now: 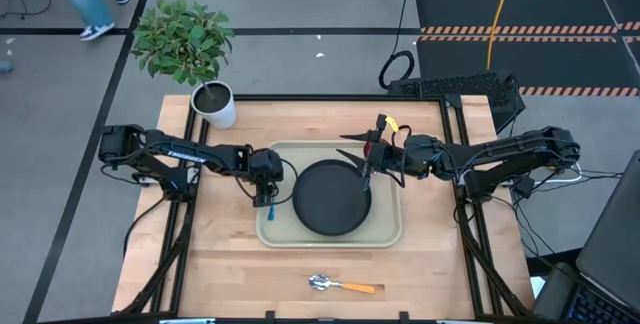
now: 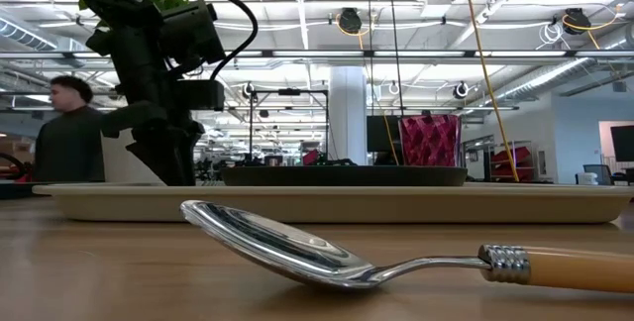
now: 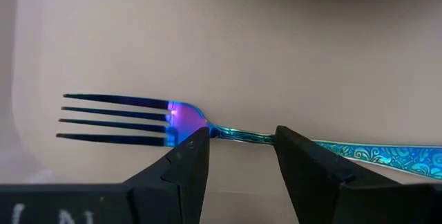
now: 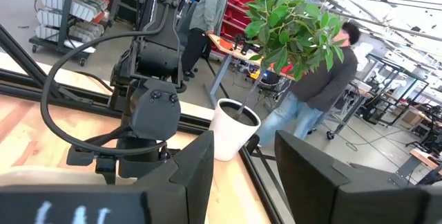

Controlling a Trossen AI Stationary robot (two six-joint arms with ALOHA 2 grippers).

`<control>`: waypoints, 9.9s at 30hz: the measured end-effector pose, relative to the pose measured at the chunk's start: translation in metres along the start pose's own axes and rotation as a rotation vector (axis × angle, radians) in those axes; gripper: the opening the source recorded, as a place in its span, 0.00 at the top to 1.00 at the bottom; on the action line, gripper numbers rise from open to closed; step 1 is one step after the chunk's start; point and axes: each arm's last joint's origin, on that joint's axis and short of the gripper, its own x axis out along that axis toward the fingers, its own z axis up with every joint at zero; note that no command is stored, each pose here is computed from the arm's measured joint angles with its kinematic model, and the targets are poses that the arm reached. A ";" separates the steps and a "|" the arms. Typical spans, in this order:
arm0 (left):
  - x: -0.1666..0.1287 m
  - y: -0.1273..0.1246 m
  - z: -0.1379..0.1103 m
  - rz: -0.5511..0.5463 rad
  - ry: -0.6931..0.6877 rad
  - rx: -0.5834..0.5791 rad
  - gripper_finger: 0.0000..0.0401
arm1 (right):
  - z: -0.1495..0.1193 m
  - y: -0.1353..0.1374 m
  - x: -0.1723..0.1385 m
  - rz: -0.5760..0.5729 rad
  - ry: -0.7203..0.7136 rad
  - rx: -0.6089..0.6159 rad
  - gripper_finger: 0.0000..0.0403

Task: Pick and place plate/cup/fork/spoon on tray
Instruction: Put the blue fork on the gray tray to the left of the black plate

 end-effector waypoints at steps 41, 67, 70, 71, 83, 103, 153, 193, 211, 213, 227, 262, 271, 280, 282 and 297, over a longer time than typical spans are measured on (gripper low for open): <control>0.000 -0.003 0.002 0.058 -0.025 -0.127 0.57 | 0.000 0.000 0.000 0.000 0.000 0.002 0.63; 0.000 -0.011 -0.002 -0.041 0.020 0.220 0.57 | 0.000 0.000 0.000 -0.001 -0.001 0.002 0.63; 0.000 -0.007 -0.002 -0.064 0.023 0.186 0.57 | 0.000 0.000 0.000 -0.001 -0.002 0.003 0.63; 0.000 -0.006 -0.003 -0.070 0.022 0.175 0.57 | 0.000 0.000 0.000 -0.001 -0.003 0.002 0.63; 0.000 0.009 -0.004 -0.088 0.020 0.027 0.57 | 0.000 0.000 0.000 -0.001 -0.003 0.000 0.63; -0.001 0.025 -0.008 -0.162 0.031 -0.134 0.57 | 0.002 -0.001 0.000 -0.007 -0.015 0.005 0.63; -0.001 0.050 0.020 0.250 -0.038 0.245 0.57 | 0.001 0.000 0.000 -0.003 -0.010 0.002 0.63; 0.000 0.050 0.021 0.231 -0.059 0.239 0.57 | 0.001 0.000 0.000 -0.003 -0.010 0.002 0.63; -0.014 0.049 0.023 0.247 -0.110 0.222 0.57 | 0.001 0.000 0.000 -0.003 -0.008 0.002 0.63; -0.019 0.049 0.024 0.253 -0.131 0.214 0.57 | 0.001 0.000 0.000 -0.002 -0.008 0.002 0.63; -0.028 0.001 0.027 0.022 -0.188 0.175 0.57 | 0.001 0.000 0.000 -0.002 -0.008 0.002 0.63; 0.005 -0.022 0.018 -0.031 -0.003 0.122 0.57 | 0.001 0.000 0.000 -0.002 -0.011 0.003 0.63; 0.005 -0.023 0.015 -0.075 0.019 0.219 0.57 | 0.001 0.000 0.000 -0.002 -0.011 0.003 0.63; 0.004 -0.023 0.010 -0.088 0.073 0.285 0.57 | 0.001 0.000 0.000 -0.002 -0.010 0.003 0.63; 0.004 -0.023 0.009 -0.089 0.078 0.300 0.57 | 0.001 0.000 0.000 -0.002 -0.010 0.003 0.63; 0.005 -0.024 0.008 -0.108 0.082 0.425 0.57 | 0.001 0.000 0.000 -0.002 -0.010 0.003 0.63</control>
